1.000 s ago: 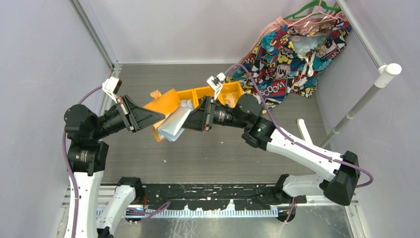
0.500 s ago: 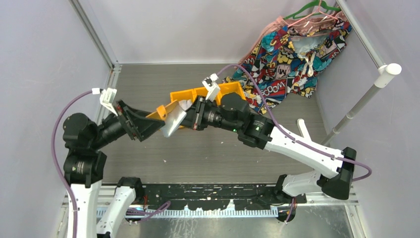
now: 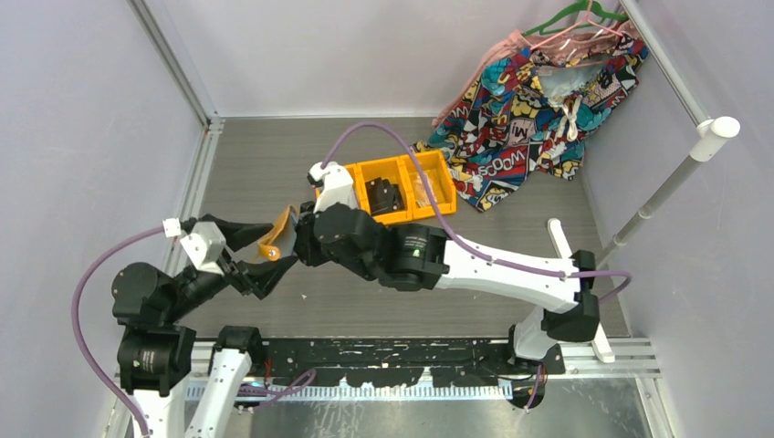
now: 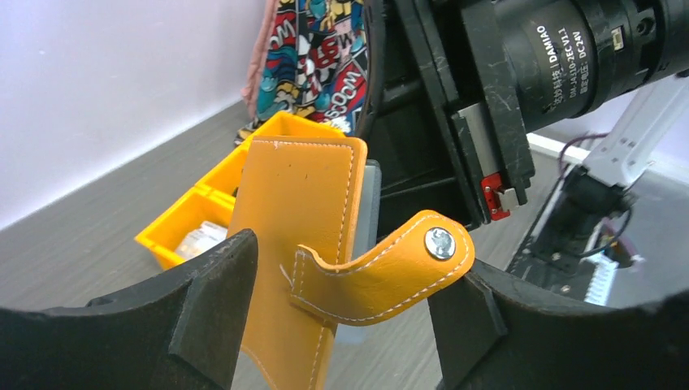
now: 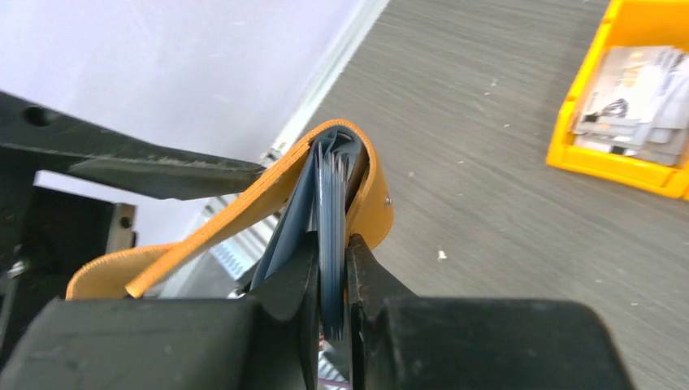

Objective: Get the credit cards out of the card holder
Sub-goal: Remove the credit card from the card holder.

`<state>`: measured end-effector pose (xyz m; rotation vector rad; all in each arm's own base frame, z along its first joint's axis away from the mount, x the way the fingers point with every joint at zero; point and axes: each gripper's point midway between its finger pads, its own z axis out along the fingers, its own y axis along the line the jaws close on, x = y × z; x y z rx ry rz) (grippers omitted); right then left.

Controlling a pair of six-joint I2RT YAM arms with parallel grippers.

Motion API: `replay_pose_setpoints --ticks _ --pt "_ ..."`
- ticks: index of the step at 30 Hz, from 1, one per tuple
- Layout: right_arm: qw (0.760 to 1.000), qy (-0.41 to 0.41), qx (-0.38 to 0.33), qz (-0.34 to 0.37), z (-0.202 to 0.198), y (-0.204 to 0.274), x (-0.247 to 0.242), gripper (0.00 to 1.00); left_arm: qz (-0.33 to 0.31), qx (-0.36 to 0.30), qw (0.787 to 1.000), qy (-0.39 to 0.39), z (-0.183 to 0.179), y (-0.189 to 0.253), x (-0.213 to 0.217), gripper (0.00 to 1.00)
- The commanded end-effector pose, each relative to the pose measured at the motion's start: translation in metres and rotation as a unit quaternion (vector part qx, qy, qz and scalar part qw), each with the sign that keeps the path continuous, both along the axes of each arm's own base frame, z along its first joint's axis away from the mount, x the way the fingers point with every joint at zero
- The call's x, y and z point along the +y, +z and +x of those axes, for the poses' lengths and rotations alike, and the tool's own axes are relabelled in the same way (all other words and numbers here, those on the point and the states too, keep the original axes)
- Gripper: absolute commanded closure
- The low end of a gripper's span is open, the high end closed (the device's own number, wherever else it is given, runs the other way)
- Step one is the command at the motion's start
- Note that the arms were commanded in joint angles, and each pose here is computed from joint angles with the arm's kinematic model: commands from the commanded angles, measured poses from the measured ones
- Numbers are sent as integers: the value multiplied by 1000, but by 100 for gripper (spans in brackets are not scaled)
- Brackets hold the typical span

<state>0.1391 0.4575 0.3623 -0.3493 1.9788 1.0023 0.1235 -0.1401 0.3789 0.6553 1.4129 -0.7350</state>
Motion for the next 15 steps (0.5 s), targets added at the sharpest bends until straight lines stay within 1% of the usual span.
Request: replay_pose_setpoints --ticks 1,3,5,7,11,15 --pt "997 -39 -58 24 5 47 0 99 57 -69 996 28 3 -7 11 26" --pt "997 -36 -63 22 4 49 3 99 69 -78 993 50 7 -12 17 28" --pt "997 -29 -61 24 1 49 4 99 71 -95 989 88 15 -10 27 31" --pt "998 -25 -61 25 -2 50 4 99 71 -111 985 108 20 -9 32 32" --pt "998 -5 -61 21 -12 46 8 99 60 -117 976 173 37 -7 51 37" --pt "998 13 -61 13 -18 40 9 99 37 -125 966 224 47 7 65 43"
